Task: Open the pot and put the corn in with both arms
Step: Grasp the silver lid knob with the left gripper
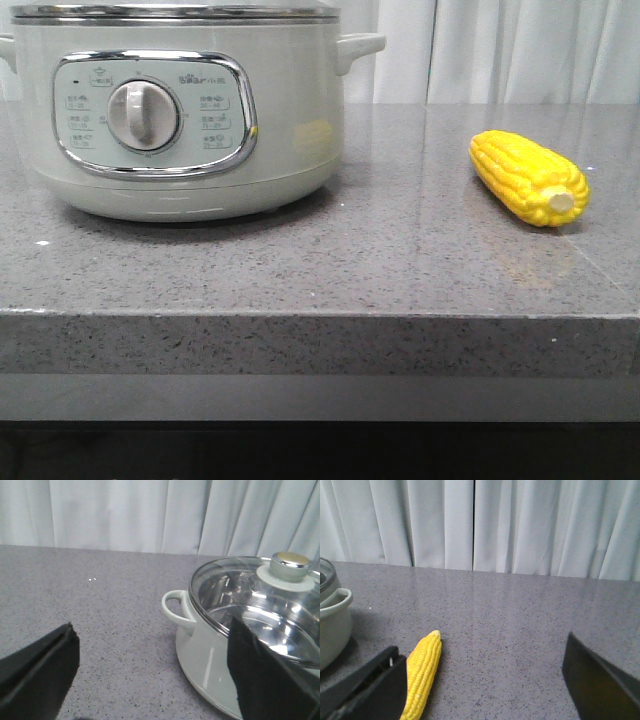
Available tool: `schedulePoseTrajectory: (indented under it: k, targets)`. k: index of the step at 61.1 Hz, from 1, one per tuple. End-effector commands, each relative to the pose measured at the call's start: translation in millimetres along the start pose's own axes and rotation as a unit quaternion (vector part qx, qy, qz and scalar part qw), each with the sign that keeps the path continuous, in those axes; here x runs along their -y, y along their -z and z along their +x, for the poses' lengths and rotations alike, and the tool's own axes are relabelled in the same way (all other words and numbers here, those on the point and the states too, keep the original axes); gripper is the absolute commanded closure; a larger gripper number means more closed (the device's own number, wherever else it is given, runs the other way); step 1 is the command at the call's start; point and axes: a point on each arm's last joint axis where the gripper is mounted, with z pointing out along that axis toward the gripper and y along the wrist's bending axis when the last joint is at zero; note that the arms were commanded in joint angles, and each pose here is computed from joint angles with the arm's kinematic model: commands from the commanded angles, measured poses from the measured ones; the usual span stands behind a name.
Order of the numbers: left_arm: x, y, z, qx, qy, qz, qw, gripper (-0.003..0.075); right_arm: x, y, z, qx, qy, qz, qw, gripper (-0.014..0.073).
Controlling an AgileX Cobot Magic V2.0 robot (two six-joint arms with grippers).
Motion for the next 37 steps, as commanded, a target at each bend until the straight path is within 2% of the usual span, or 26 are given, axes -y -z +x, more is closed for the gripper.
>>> schedulePoseTrajectory:
  k: [1,14,23,37]
  targets:
    - [5,-14,-34,-0.001,-0.006,0.022,1.0,0.0133,1,1,-17,0.046,0.004,0.008,0.999,-0.0049]
    - [33,-74,-80,-0.117,-0.028,0.091,0.989,0.0134,1,1,-17,0.046,0.004,0.008,0.999,-0.0049]
    - [60,-111,-107,-0.146,-0.045,0.133,0.979,0.0134,1,1,-17,0.045,0.004,0.008,0.999,-0.0049]
    - [98,-163,-120,-0.189,-0.066,0.174,0.964,0.0134,1,1,-17,0.044,0.004,0.008,0.999,-0.0049]
